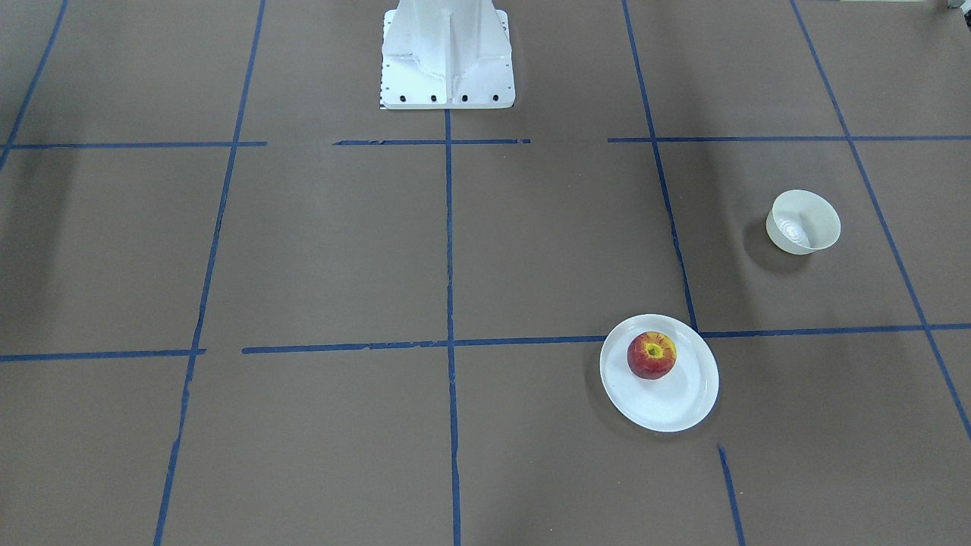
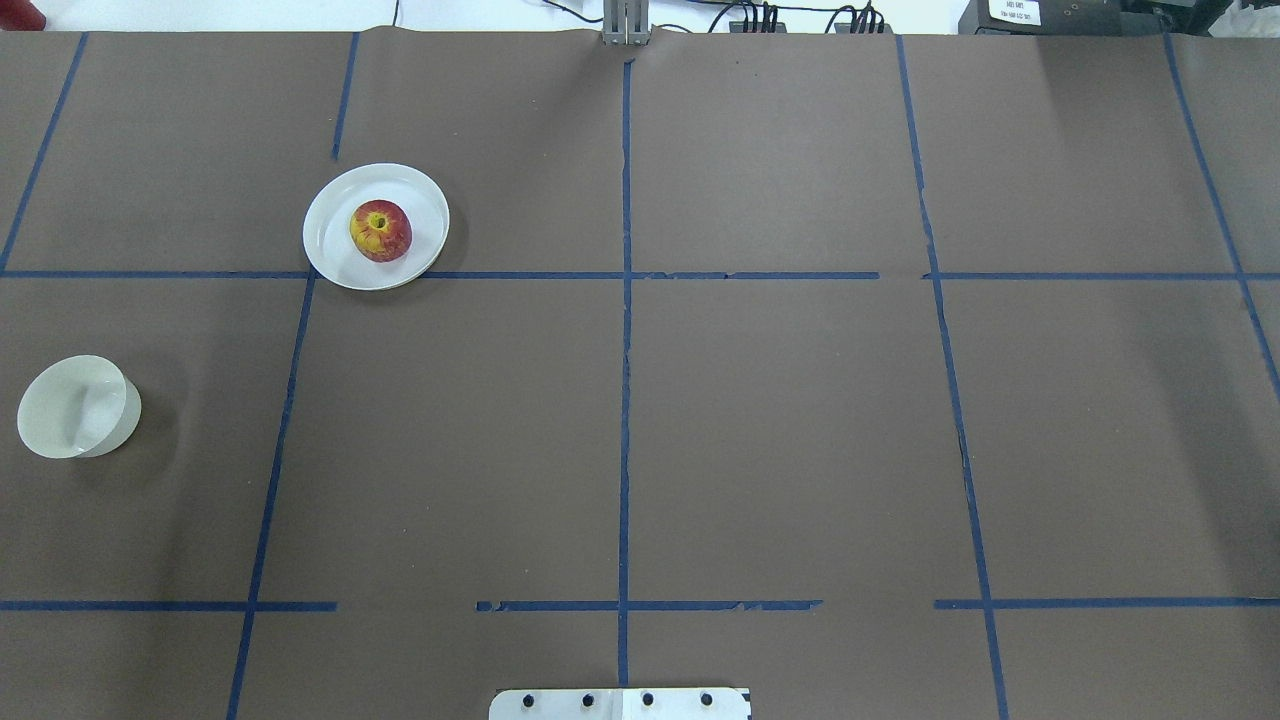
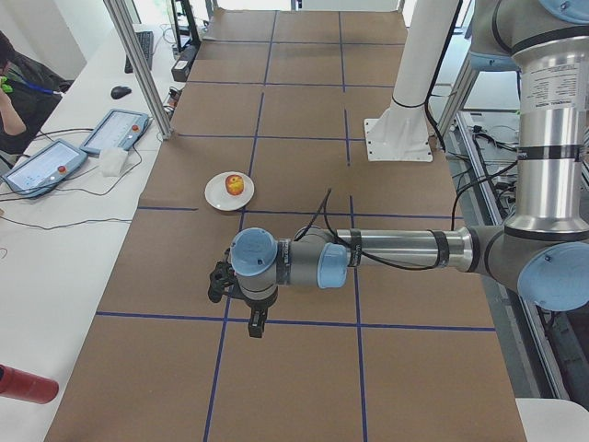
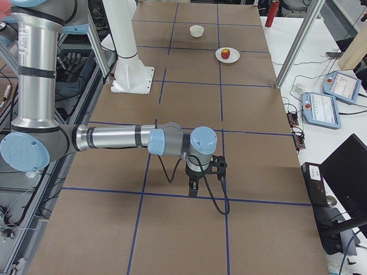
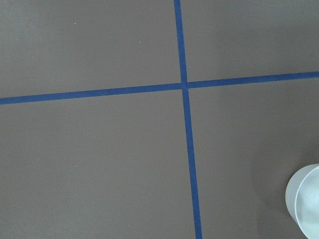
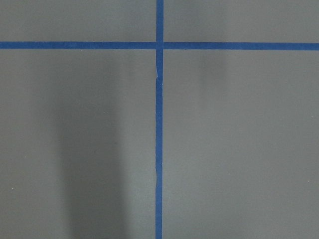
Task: Move apple from plate to bowl
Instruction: 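Move the left gripper over the red-yellow apple on the white plate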
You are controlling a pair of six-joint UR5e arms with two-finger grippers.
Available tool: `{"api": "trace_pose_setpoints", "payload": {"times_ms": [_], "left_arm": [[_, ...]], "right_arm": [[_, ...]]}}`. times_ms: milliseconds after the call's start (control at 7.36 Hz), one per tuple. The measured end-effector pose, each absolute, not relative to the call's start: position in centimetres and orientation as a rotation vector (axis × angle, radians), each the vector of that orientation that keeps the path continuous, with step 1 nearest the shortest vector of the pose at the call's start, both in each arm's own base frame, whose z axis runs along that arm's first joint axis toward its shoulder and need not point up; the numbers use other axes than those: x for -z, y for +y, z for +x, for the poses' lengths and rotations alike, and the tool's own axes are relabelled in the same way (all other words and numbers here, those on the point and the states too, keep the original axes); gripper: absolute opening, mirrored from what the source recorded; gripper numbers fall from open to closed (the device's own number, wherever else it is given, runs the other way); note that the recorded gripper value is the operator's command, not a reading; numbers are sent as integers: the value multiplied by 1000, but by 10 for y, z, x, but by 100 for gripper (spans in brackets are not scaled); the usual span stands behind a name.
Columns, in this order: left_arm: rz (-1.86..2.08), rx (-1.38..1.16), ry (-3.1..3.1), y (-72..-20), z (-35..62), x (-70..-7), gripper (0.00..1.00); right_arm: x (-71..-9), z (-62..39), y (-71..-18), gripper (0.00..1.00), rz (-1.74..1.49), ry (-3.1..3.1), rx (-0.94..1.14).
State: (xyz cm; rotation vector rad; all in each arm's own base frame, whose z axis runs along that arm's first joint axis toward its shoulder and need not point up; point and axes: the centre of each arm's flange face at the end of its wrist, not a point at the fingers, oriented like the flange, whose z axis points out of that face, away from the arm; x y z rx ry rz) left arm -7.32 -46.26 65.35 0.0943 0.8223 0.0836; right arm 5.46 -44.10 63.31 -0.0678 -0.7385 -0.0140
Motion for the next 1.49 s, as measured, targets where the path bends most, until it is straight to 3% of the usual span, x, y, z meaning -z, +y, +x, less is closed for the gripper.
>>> {"api": "trace_pose_setpoints", "payload": {"times_ms": [407, 815, 1222, 1494], "left_arm": [[123, -98, 818, -479, -72, -637, 100], [249, -188, 824, -512, -53, -568, 100], [312, -363, 805, -567, 91, -465, 100], [291, -332, 808, -584, 172, -413, 100]], "right_arm": [[-633, 55, -441, 100, -68, -738, 14], [-633, 55, -441, 100, -68, -738, 14], [-633, 55, -441, 100, -67, -739, 14], [-633, 55, -441, 100, -68, -738, 13]]}}
